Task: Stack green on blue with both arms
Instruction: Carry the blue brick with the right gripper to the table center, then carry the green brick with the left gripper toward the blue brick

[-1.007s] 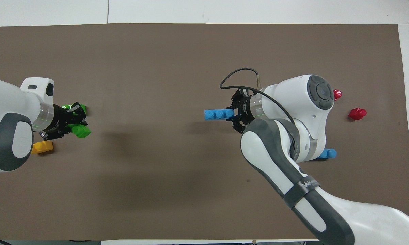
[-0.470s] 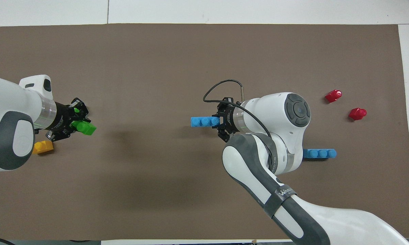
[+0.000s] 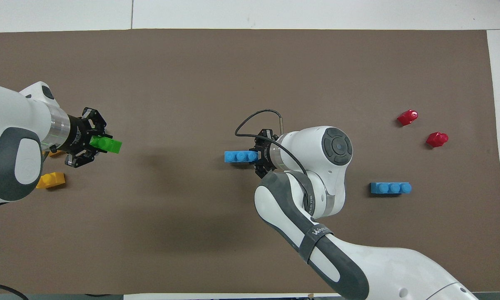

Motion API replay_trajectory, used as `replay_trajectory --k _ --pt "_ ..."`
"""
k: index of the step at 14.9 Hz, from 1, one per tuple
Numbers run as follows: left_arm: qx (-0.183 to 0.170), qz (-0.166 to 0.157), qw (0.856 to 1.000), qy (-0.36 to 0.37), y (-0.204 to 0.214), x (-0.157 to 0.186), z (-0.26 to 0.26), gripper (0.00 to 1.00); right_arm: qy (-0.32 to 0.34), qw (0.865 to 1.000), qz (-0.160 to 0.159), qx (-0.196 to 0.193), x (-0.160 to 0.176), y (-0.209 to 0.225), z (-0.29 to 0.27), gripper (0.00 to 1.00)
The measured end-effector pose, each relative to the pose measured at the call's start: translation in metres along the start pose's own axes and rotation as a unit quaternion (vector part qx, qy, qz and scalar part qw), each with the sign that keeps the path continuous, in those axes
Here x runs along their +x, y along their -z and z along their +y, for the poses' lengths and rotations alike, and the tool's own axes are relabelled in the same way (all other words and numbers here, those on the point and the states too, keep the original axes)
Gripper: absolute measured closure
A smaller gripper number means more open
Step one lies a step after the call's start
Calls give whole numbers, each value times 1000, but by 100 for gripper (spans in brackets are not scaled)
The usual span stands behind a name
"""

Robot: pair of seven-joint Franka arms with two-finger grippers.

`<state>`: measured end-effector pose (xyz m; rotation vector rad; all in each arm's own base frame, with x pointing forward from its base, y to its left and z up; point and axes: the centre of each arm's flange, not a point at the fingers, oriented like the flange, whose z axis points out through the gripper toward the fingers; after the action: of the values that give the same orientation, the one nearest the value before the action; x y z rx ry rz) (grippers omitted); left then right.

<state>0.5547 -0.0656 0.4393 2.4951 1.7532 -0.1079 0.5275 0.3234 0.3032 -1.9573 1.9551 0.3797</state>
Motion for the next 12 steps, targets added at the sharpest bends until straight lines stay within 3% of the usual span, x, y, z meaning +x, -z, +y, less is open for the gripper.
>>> replay_trajectory --k 6,9,12 --pt "-4 0 994 105 -4 -22 29 65 -5 1000 7 -1 10 -9 3 66" --pt "3 -1 991 135 -18 -67 51 65 -7 1000 9 -3 12 -11 5 66" --pt "11 -1 986 164 -28 -136 57 65 -7 1000 10 -4 13 -12 6 66"
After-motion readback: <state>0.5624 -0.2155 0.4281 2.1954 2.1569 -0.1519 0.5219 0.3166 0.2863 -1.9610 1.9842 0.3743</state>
